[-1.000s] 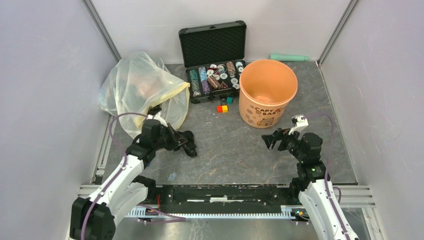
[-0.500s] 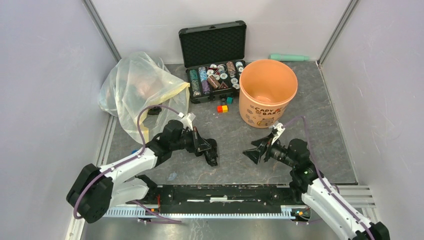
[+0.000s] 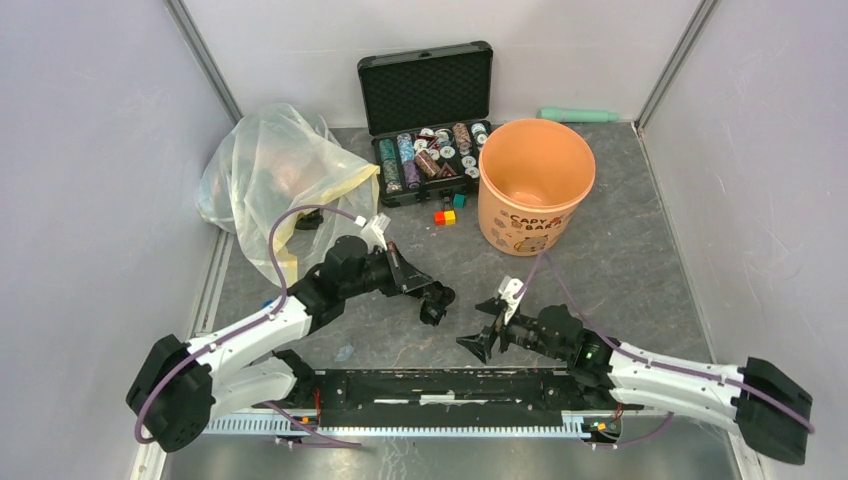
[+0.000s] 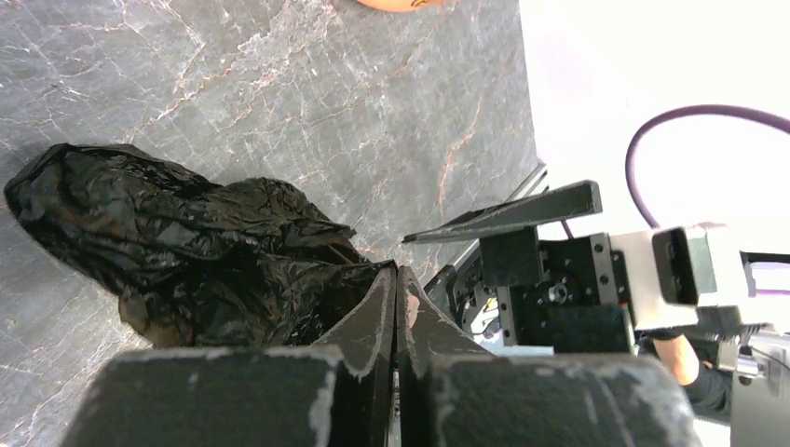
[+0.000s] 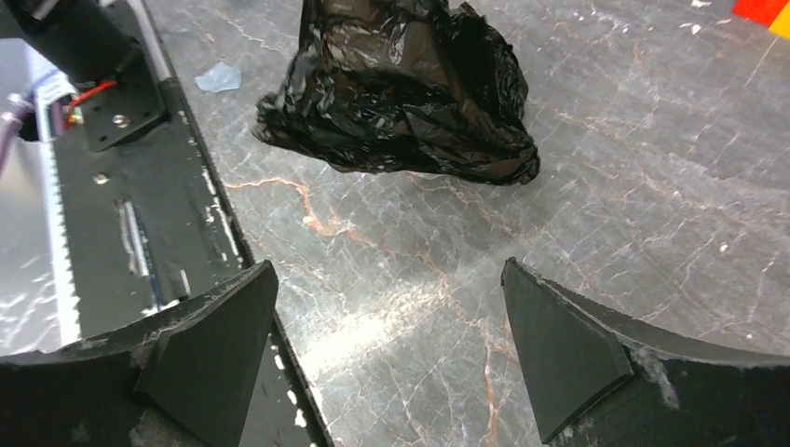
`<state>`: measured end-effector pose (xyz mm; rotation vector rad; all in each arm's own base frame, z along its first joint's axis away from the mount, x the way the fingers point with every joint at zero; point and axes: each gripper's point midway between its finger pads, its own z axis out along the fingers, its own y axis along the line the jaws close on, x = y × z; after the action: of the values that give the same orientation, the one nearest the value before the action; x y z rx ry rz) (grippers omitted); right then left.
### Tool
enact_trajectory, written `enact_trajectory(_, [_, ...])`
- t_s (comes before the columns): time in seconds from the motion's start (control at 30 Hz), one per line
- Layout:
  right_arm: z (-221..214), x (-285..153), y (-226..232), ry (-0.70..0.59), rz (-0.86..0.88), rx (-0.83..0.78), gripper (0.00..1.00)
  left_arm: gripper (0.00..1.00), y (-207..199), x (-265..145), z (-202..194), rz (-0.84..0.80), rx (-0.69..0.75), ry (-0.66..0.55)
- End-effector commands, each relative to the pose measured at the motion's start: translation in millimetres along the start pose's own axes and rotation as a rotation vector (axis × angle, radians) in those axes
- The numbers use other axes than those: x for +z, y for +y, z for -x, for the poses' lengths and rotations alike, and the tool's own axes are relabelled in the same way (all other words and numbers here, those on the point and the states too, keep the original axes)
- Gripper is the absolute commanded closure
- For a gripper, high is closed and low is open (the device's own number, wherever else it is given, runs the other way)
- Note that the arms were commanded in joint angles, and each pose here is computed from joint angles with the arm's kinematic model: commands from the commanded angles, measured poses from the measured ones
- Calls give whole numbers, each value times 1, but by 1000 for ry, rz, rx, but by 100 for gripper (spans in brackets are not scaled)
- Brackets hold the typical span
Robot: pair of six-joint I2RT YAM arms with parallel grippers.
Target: Put the trash bags into the trash bin
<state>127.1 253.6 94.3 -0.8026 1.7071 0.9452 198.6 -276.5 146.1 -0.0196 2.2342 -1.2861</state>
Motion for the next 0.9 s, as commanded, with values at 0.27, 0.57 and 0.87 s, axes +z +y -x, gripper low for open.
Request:
enact_trajectory(0.27, [88, 27, 22, -211, -264, -200, 2, 98, -19, -18, 28, -5, -148, -159])
enact_trajectory(0.57, [106, 50, 34, -228, -356, -219, 2, 97, -19, -22, 21, -12, -201, -158])
enact_trajectory(0.87, [106, 62, 30, -226, -383, -239, 2, 97, -27, -28, 20, -48, -204, -149])
